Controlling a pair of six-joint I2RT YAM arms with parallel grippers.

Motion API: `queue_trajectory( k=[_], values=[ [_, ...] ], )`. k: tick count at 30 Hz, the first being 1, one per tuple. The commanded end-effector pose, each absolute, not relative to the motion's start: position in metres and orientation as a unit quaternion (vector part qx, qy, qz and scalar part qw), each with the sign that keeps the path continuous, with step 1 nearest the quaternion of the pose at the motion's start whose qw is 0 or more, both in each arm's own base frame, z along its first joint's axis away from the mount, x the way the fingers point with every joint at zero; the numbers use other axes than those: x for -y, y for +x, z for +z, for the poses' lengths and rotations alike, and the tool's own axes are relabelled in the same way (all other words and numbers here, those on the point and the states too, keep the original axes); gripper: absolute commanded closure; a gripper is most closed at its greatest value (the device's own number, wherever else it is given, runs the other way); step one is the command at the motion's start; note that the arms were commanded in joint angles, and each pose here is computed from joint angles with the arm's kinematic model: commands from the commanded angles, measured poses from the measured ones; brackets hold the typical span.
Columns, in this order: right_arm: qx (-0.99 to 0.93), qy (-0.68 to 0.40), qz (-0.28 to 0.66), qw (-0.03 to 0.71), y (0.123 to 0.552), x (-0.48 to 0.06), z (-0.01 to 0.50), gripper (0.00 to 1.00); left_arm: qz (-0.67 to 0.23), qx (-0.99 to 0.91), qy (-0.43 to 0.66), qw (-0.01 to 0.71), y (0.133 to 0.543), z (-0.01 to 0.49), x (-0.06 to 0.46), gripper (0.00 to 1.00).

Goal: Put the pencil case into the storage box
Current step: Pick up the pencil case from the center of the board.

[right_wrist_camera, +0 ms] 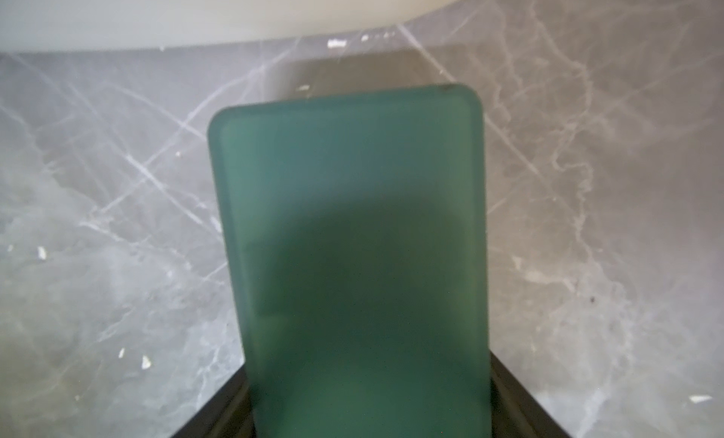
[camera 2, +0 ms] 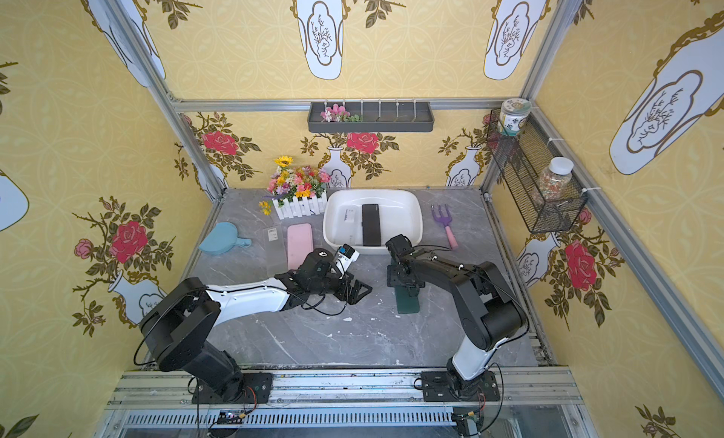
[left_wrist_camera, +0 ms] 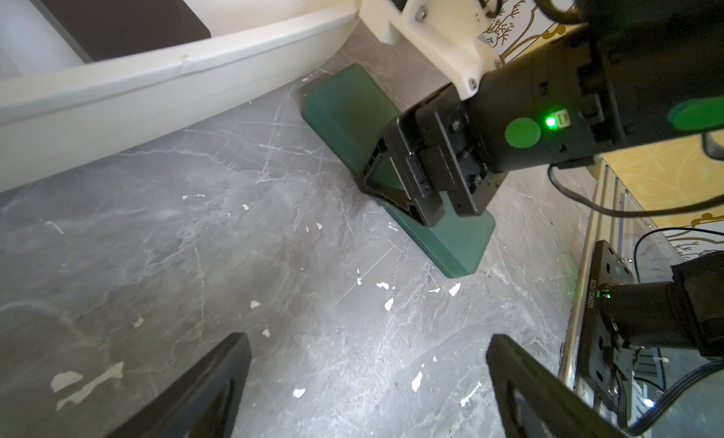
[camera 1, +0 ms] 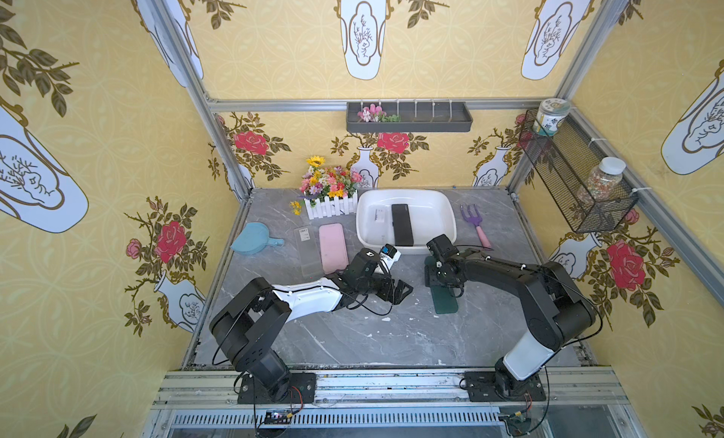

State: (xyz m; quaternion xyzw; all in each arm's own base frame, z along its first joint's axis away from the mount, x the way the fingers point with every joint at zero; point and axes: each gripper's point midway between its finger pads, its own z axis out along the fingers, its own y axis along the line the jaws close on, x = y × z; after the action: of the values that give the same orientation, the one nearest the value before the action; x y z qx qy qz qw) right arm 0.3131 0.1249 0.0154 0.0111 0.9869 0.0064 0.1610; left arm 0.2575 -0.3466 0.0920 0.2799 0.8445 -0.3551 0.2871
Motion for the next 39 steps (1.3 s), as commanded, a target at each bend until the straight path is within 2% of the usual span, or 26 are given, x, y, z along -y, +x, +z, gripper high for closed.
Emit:
queue_trajectory(
  k=[1,8,23,30,39],
  values=[
    [-0.988,0.020,0.001,0.152,0.305,-0.123,0.015,0.31,-0.352,-0.846,0.284,0.283,0.256,0.086,0.345,0.00],
    [-0.987,0.019,0.007,0.160,0.301,-0.126,0.028,0.32,-0.349,-0.847,0.283,0.284,0.255,0.085,0.343,0.00],
    [-0.979,-0.006,0.023,0.204,0.301,-0.148,0.099,0.32,-0.346,-0.849,0.283,0.283,0.253,0.080,0.340,0.00],
    [-0.974,-0.024,0.017,0.223,0.333,-0.152,0.126,0.32,-0.344,-0.849,0.284,0.283,0.253,0.077,0.339,0.00],
    [-0.972,-0.025,0.026,0.232,0.406,-0.141,0.144,0.31,-0.328,-0.854,0.281,0.291,0.254,0.073,0.330,0.00]
  ],
)
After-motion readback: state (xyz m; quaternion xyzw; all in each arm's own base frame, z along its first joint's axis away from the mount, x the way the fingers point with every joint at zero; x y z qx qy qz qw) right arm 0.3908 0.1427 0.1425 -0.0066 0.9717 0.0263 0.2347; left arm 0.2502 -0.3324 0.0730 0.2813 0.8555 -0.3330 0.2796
